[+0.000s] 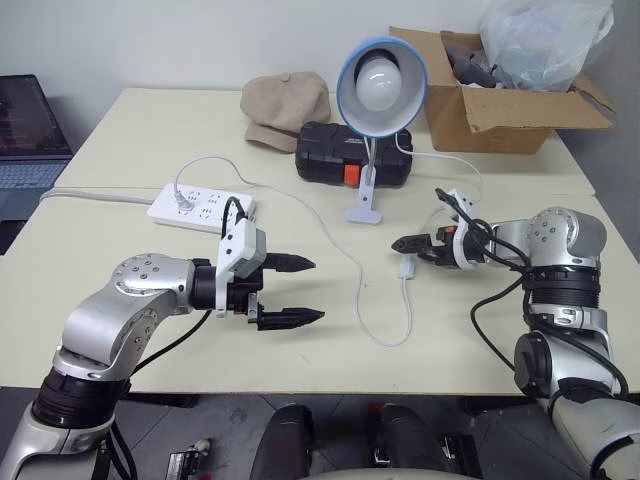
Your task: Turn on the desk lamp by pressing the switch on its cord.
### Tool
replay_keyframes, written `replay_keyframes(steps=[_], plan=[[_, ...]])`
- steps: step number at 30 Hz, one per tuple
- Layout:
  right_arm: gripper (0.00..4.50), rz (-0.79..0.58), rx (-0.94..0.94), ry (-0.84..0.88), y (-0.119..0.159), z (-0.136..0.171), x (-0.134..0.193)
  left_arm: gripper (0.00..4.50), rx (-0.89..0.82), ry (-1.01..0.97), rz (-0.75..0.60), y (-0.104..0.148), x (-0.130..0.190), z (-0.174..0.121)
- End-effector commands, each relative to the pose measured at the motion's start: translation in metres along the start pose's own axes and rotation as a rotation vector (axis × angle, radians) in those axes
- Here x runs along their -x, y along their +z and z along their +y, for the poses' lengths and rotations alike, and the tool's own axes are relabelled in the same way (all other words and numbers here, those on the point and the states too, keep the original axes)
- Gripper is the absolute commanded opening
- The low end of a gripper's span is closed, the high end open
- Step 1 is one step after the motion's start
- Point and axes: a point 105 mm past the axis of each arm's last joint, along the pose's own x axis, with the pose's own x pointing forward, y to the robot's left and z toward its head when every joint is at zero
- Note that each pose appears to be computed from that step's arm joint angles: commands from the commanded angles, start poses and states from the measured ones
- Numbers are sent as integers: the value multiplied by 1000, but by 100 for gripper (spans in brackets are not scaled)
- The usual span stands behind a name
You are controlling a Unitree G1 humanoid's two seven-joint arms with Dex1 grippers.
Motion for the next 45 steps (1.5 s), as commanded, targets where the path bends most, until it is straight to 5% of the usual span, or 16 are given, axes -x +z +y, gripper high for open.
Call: replay_keyframes(steps=[1, 10, 14, 26, 32, 45], plan=[[336, 1, 10, -15, 1, -2, 0, 450, -48, -10, -11, 7, -1, -4], [107, 13, -9, -11, -3, -6, -4, 450, -46, -17, -11, 6, -2, -5], [41, 1, -22, 13, -4, -6, -2, 450, -32, -14, -13, 5, -1, -4], [40, -282, 27, 298, 15, 38, 34, 450, 92, 8, -202, 45, -4, 22], [39, -440, 55, 503, 14, 69, 59, 450, 289, -120, -339, 66, -17, 23], [38, -374, 174, 736, -16, 116, 75, 450, 546, -281, -397, 61, -54, 16]])
